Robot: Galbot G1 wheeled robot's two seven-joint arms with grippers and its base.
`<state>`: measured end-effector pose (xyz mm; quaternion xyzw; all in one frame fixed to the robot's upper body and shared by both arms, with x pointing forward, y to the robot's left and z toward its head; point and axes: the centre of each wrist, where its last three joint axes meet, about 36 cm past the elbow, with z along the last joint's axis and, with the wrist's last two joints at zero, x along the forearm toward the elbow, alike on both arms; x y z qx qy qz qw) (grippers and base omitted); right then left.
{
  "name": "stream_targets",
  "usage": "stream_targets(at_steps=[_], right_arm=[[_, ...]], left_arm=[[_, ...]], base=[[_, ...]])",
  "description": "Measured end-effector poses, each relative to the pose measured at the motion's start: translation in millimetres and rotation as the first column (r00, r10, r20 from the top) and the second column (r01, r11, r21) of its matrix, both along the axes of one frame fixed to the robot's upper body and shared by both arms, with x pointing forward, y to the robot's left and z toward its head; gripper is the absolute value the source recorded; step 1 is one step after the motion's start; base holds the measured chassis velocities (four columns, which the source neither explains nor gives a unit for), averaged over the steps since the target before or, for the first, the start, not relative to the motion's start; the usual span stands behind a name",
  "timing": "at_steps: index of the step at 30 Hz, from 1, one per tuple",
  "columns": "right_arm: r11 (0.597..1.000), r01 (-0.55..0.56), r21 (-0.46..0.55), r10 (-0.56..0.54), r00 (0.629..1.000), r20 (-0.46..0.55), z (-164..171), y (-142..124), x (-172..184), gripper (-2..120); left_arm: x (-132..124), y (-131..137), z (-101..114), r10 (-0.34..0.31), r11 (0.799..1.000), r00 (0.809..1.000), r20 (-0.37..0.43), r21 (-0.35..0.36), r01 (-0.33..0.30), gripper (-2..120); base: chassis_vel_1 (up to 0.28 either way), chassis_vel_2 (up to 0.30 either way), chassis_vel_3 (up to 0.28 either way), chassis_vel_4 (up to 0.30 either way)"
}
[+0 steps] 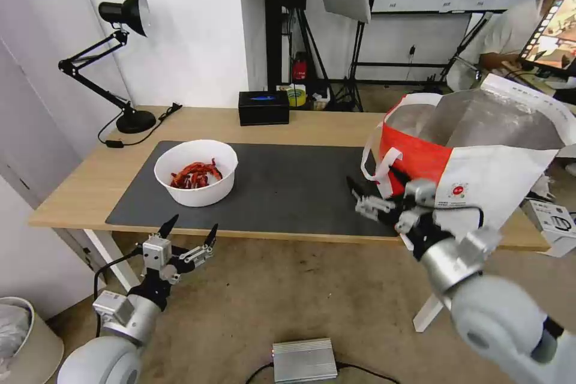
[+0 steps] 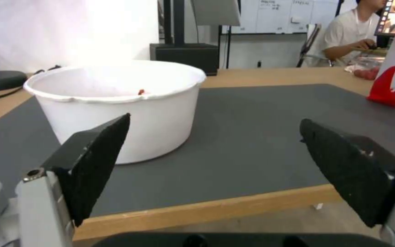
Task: Pick up the trash from the table and place it into the takeout bag.
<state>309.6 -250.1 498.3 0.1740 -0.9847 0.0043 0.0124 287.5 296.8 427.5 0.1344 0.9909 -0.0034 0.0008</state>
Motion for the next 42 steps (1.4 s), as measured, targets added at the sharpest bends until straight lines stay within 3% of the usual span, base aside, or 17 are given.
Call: stream_targets(at_steps=[18,42], right_arm=[[0.996,0.07,-0.047,-0.076,0.989,-0.124,-41.3,11.1,-41.3,100],[0.993,0.113,-0.046,-0.12,0.974,-0.191,-48.5,17.7,-50.7,100]], left_arm=[[-0.5,0.9,-4.8,0.001,1.0,1.0,0.004,-0.004,-0.001,100],[0.9,2.3,-6.4,0.001,1.0,1.0,0.001,-0.002,-0.001,100]], base=[[0.0,0.0,0.0,0.0],[0.0,0.0,0.0,0.0]])
